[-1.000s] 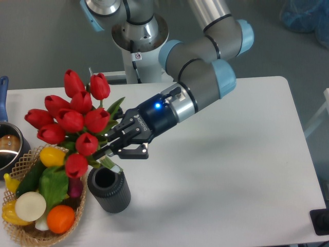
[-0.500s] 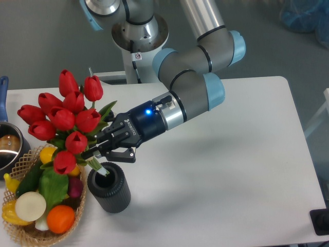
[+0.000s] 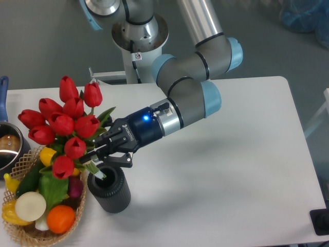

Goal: Insert the flowers into the vase
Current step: 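Position the tulip stems above the vase opening, then lower the tulip stems down into the black vase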

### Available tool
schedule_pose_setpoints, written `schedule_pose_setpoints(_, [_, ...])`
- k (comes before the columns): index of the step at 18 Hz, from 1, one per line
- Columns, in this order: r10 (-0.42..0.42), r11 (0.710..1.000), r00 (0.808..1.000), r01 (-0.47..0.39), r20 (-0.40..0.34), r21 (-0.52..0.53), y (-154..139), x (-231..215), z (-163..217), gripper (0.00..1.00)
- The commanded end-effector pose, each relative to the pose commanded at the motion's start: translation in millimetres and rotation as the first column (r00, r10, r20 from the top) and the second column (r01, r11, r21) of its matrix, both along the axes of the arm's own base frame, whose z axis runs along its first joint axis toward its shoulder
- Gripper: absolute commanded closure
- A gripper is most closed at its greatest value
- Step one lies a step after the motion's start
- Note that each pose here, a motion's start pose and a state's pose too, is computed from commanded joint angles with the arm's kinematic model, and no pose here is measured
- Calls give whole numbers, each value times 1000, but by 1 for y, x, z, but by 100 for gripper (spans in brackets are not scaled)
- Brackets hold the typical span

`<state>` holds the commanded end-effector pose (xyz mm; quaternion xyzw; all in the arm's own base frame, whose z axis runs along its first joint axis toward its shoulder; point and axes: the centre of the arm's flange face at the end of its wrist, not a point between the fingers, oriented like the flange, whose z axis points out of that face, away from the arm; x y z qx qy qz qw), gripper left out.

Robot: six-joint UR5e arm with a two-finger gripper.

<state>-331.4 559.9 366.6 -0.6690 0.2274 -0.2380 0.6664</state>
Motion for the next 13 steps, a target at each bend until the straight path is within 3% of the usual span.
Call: schedule_pose_setpoints(13, [5, 1000, 1000, -5, 24, -21, 0, -5, -19, 78])
